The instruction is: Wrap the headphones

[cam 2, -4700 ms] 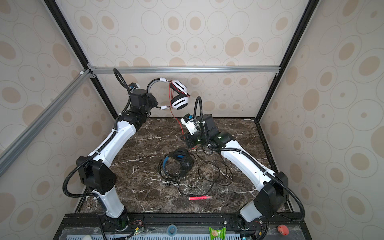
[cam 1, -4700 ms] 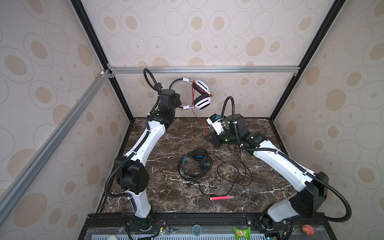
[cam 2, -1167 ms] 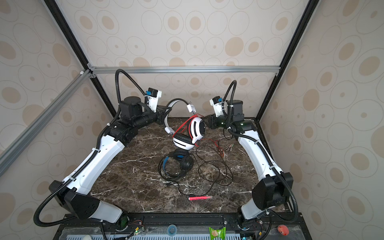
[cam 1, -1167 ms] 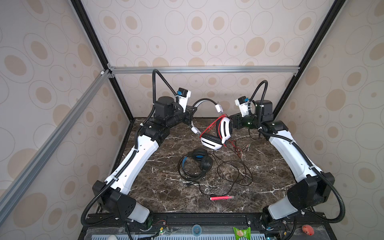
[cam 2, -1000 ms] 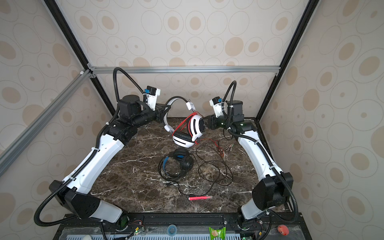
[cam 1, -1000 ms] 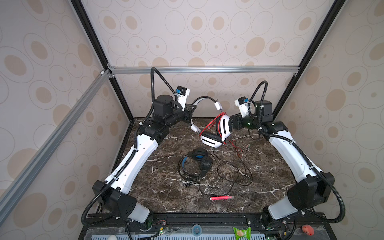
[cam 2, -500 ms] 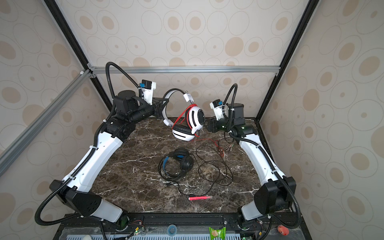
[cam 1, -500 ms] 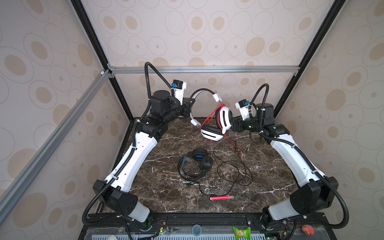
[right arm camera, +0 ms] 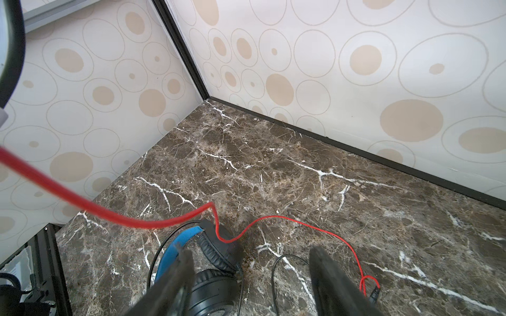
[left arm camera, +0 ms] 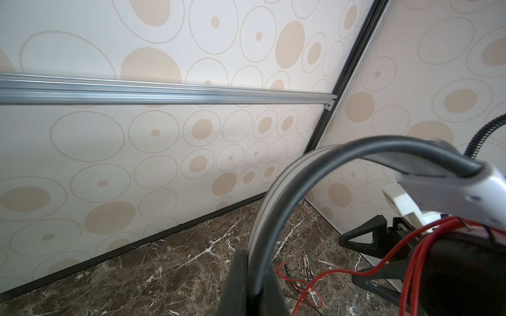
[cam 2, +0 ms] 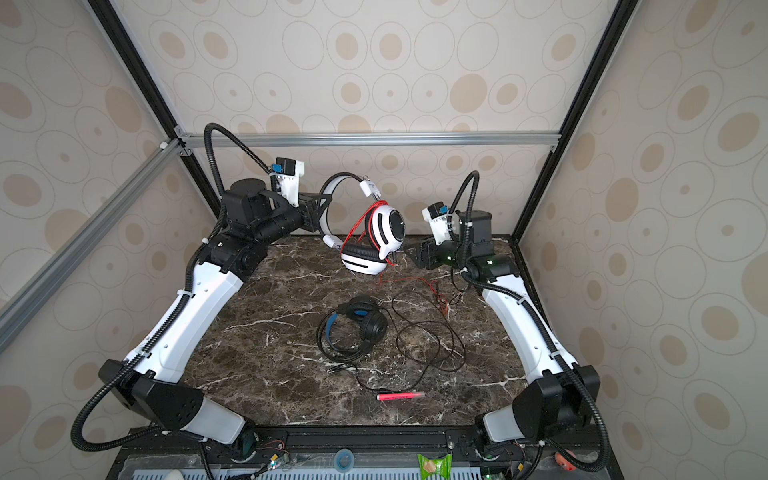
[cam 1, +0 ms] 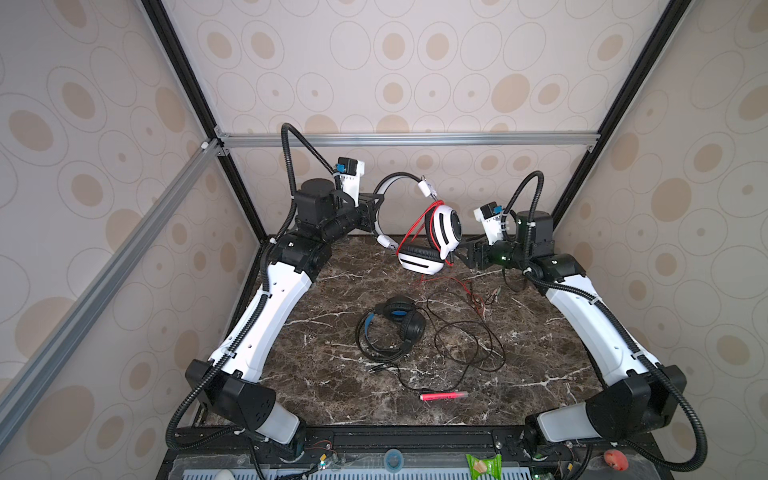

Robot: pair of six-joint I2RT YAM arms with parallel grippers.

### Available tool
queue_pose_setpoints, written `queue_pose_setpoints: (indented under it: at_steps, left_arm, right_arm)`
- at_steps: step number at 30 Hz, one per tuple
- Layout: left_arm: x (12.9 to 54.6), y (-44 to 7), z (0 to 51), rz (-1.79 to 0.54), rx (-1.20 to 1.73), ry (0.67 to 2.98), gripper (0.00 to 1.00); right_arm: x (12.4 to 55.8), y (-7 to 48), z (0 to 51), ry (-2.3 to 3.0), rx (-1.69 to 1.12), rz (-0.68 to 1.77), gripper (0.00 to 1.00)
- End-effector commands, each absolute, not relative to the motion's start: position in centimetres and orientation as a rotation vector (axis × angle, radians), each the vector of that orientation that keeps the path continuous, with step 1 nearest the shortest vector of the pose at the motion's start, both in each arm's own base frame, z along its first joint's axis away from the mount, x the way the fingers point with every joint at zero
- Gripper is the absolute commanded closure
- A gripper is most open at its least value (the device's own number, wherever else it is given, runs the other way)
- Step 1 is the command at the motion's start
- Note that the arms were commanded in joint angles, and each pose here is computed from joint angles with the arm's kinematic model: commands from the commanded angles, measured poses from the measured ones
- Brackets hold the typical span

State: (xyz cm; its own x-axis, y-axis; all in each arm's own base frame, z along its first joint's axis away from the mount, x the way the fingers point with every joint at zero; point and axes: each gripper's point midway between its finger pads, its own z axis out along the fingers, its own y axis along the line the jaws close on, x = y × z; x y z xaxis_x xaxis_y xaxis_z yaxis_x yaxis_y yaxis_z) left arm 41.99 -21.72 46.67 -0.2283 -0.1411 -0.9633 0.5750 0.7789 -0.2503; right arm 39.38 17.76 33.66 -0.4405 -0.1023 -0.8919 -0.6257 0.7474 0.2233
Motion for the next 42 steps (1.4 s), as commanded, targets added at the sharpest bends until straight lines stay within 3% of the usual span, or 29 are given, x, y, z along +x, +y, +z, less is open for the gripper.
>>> queue_pose_setpoints:
  at_steps: [1, 12, 27, 29, 31, 42]
  left_arm:
    - [41.1, -21.2, 51.9, -0.743, 0.322, 1.531, 1.00]
    - [41.9, -19.9, 51.5, -0.751, 0.281, 1.546, 1.00]
    - [41.8, -18.8, 53.7, -0.811, 0.235, 1.495, 1.00]
    - [41.8, -18.9, 53.8, -0.827, 0.231, 1.491, 1.00]
    - [42.0, -19.1, 54.1, -0.852, 0.221, 1.476, 1.00]
    - [42.1, -19.1, 54.7, -0.915, 0.169, 1.436, 1.00]
  right_arm:
    - [38.5, 17.3, 33.8, 1.957, -0.561, 0.648, 0.30]
    - [37.8, 16.9, 34.7, 1.968, -0.527, 0.673, 0.25]
    - [36.2, 18.2, 30.3, 2.015, -0.531, 0.831, 0.24]
    - [36.6, 18.7, 29.6, 2.004, -0.504, 0.887, 0.23]
    - [37.1, 19.7, 28.9, 1.987, -0.475, 0.962, 0.15]
    - [40.1, 23.0, 27.4, 1.934, -0.424, 1.105, 0.15]
